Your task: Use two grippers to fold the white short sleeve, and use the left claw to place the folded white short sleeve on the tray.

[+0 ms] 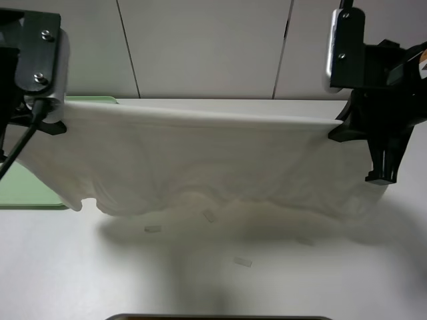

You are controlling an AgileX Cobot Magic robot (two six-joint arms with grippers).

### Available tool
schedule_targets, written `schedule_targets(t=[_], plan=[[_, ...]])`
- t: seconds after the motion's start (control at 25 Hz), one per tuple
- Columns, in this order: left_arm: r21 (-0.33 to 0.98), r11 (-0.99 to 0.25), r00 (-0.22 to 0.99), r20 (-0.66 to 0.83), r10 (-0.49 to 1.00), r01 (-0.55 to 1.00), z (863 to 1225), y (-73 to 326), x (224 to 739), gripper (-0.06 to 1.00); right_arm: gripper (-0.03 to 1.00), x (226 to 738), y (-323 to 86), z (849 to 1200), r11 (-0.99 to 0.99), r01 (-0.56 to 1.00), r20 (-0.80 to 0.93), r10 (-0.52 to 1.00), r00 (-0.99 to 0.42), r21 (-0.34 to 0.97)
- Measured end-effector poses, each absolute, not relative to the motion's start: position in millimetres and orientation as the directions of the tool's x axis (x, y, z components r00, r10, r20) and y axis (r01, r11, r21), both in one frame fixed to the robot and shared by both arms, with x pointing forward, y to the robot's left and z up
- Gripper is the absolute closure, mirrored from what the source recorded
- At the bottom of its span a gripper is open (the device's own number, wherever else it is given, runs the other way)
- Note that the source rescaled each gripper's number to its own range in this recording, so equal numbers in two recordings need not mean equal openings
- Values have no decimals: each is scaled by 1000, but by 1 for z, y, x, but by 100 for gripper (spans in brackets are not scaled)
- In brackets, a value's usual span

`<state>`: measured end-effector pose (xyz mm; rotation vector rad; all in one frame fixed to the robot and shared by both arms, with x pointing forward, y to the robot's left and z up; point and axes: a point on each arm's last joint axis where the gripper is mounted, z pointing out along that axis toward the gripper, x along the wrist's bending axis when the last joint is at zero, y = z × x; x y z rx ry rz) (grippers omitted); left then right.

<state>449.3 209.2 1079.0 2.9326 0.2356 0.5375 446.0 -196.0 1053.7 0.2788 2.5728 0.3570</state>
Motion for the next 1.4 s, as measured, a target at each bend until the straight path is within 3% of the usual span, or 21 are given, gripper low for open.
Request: schedule_targets(t=[0.48,0.96,1.4], plan=[[256,-948,889,364,278,191,1130,213,437,94,97,443,-198,1114,925,170,-465,322,-825,340],[339,-928,832,461,309,157,1202,217,430,94,97,437,-202,1185,906,158,-512,358,-781,393],[414,-904,762,550,341,106,1244,220,423,94,97,428,-208,1229,888,130,-561,387,-732,442]])
